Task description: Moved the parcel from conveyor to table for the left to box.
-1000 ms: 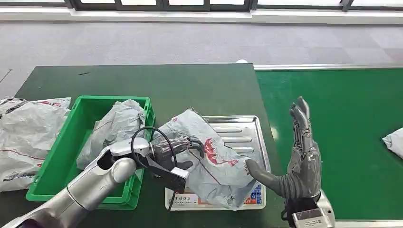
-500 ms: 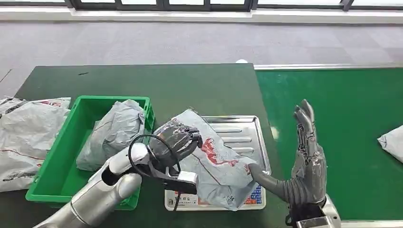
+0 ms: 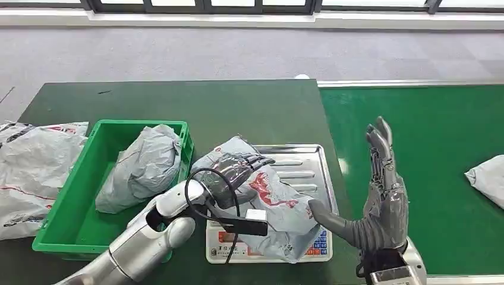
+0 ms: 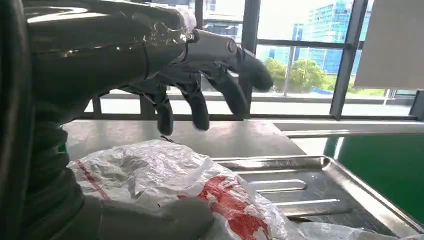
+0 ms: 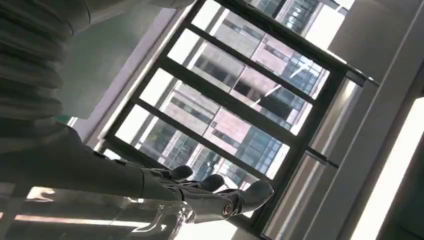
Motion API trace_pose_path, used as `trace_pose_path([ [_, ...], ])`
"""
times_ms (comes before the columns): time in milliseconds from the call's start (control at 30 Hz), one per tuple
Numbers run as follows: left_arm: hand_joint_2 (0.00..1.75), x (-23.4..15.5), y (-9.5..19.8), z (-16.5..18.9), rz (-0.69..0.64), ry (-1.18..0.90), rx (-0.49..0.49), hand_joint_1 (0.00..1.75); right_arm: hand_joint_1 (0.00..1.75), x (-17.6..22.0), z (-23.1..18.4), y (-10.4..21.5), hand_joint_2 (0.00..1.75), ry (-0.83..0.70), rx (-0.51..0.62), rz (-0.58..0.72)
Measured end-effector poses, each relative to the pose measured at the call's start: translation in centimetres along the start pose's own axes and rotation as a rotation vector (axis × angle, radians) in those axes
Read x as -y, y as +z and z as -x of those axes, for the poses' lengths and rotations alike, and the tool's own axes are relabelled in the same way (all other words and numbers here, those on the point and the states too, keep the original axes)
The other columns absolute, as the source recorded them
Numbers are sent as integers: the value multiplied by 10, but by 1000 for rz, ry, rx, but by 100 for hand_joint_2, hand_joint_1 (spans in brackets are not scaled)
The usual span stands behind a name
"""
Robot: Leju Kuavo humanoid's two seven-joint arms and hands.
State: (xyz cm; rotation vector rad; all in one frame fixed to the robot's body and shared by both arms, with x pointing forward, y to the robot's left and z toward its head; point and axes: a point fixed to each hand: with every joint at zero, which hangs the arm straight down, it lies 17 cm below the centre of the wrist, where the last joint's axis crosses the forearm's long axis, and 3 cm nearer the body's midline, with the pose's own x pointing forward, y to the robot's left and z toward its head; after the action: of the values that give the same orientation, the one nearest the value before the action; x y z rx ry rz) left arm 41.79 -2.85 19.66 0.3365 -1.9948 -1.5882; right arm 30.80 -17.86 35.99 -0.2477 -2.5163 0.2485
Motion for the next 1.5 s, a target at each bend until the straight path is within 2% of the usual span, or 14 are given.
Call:
trace_pose_path([
  [33,175,-1,0,-1,-1,-1,3,0,0,0,0,0,175,0,0,0],
  [67,0,-2,0,-2,-3,1,6,0,0,0,0,0,175,-1,1,0],
  [467,0,-4,2,-15,29,96,58,0,0,1,0,-1,175,-6,1,4],
  [767,0,-18,2,-10,47,88,78,0,0,2,1,0,175,-5,-4,6],
  [800,175,-20,2,-8,48,84,79,0,0,2,1,0,175,-5,-5,6],
  [933,175,-22,8,-4,106,55,99,0,0,1,1,1,175,-7,-6,3],
  [1167,175,0,21,17,251,6,96,0,0,-1,1,1,175,-21,-2,-5],
  [1500,175,33,28,15,360,45,127,0,0,-2,4,-4,175,-29,-3,-3],
])
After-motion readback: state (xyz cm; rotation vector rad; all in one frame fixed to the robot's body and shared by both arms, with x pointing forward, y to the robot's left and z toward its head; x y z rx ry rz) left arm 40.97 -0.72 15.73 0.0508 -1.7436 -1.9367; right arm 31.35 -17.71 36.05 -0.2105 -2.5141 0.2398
